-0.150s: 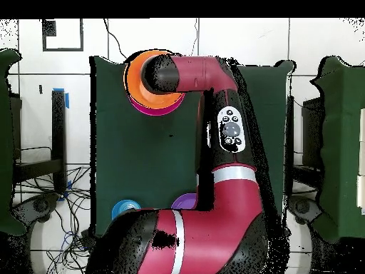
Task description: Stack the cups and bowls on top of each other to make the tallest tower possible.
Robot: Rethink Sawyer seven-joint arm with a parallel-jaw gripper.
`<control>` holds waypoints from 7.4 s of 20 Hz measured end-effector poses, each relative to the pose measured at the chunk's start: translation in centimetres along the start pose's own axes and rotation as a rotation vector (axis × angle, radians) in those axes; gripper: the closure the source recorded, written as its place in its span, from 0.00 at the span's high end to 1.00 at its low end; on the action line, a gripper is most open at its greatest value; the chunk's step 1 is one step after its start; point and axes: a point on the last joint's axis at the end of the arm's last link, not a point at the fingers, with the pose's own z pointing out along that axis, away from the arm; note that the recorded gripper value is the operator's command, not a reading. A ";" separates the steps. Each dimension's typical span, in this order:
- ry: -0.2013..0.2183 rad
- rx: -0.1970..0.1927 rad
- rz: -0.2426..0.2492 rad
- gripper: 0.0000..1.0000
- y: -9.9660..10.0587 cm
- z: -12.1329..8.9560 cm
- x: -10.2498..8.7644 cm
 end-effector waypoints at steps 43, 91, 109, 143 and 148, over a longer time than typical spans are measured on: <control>0.204 -0.044 0.010 0.00 0.1 -2.0 2.3; 0.226 -0.110 0.069 1.00 0.1 -4.7 0.9; 0.325 -0.112 0.133 1.00 -6.8 -17.4 -0.2; 0.444 0.008 0.174 1.00 -15.4 -15.9 11.6; 0.433 0.019 0.174 1.00 -15.8 -15.0 13.2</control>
